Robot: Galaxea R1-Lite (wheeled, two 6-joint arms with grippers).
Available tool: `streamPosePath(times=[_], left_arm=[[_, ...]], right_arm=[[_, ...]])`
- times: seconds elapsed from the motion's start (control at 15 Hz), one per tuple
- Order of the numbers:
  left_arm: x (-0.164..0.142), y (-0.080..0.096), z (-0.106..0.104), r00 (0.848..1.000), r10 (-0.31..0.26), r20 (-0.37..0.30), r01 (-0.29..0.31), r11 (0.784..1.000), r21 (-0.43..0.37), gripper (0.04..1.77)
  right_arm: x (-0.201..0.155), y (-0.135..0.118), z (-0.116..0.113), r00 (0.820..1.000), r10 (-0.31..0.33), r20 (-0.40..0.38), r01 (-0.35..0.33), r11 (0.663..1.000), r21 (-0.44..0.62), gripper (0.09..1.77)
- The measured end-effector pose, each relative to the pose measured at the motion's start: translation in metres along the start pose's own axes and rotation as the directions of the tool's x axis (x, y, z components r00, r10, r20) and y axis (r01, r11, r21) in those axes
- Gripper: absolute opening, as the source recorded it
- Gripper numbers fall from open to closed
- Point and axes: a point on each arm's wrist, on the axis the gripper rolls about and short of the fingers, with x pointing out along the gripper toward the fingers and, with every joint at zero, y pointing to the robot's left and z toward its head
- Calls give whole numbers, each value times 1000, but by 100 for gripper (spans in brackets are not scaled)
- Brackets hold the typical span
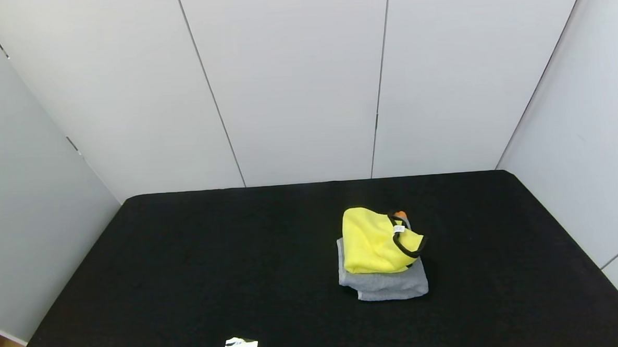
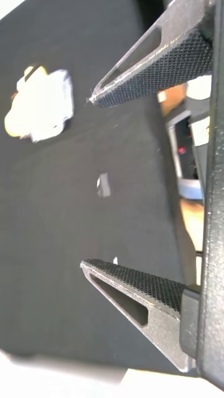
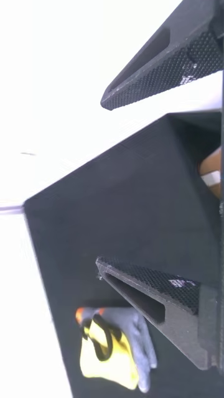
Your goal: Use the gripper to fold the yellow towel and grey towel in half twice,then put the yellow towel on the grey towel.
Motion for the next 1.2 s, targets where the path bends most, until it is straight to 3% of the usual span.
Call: streamPosePath(times=[0.4,0.6,0.8,1.0,1.2], left_arm=[[-9,-4,-19,993,119,26,-117,990,-74,172],[-10,-9,-21,986,164,42,-160,984,-82,172],[-10,-11,-30,987,154,54,-149,986,-80,172],[-6,-12,-43,984,118,136,-112,992,-52,172],[5,-10,-66,972,107,207,-107,994,-11,172]], right_arm=[[-25,-7,-30,991,100,85,-97,995,-31,171],[-24,-10,-45,991,101,88,-96,993,-61,171],[-23,-10,-50,991,103,88,-97,993,-62,171],[-18,-9,-55,988,137,72,-132,989,-71,171],[-6,-5,-58,975,180,133,-169,982,-88,171]])
